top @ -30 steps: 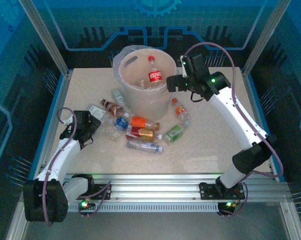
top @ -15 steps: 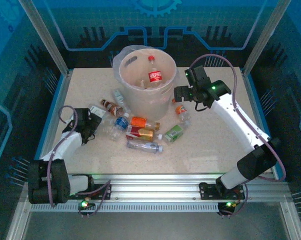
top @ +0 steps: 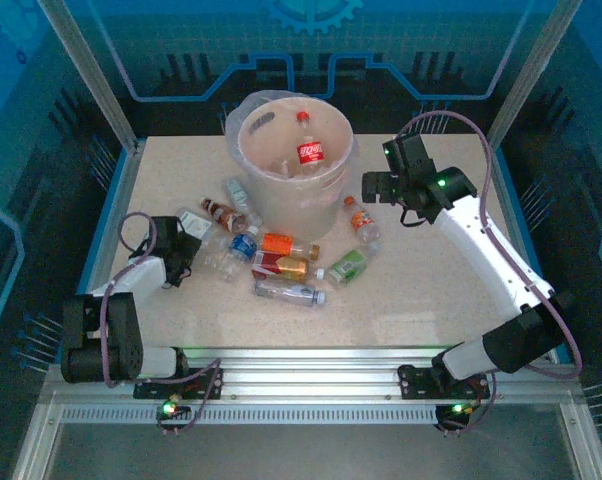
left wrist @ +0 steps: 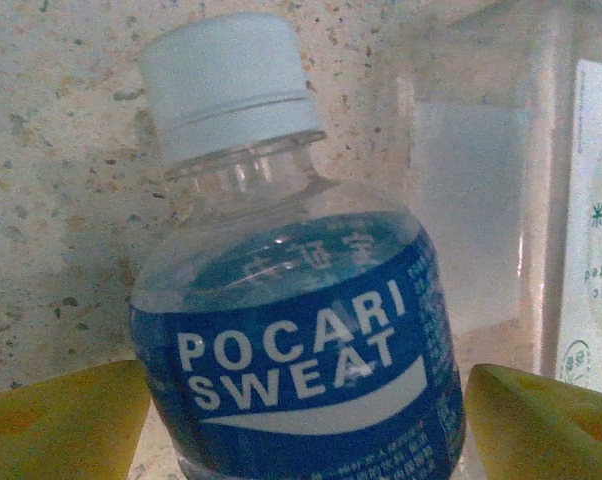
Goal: Put the plastic bottles in the bin
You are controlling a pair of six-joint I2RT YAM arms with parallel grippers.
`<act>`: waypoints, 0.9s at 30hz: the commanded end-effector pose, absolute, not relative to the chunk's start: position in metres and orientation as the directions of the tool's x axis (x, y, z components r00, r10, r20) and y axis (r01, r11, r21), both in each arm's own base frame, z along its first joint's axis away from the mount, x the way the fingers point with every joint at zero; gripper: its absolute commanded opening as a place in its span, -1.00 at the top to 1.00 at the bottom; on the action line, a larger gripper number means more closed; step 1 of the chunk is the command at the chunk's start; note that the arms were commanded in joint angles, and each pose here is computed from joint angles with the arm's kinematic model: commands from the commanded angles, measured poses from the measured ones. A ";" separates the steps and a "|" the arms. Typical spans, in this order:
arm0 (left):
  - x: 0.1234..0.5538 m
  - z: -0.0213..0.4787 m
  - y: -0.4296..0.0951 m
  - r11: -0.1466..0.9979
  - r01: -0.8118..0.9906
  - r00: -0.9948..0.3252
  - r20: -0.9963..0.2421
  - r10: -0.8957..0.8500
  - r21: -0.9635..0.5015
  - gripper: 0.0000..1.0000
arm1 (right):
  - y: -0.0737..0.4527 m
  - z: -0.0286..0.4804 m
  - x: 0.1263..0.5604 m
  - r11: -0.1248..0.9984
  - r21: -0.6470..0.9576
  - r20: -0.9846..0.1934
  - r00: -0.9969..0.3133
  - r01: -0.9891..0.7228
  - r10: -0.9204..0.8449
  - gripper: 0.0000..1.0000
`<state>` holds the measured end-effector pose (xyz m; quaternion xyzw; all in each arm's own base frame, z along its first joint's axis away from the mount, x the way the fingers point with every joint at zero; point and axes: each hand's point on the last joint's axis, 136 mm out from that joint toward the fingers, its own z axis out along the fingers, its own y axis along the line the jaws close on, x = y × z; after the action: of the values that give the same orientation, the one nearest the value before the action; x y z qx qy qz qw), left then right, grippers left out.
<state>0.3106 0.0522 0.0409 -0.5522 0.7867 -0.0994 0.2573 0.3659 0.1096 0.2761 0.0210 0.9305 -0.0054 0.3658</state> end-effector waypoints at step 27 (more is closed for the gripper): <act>0.284 0.078 0.074 0.332 -0.803 -0.137 -0.389 -0.911 -0.495 0.08 | 0.087 0.274 0.355 0.991 0.001 -0.695 -0.712 0.137 0.100 -0.99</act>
<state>0.2915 0.0662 0.0647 -0.5849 0.7458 -0.1021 0.3020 0.3568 0.0977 0.2700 0.0405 0.9302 -0.0182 0.3644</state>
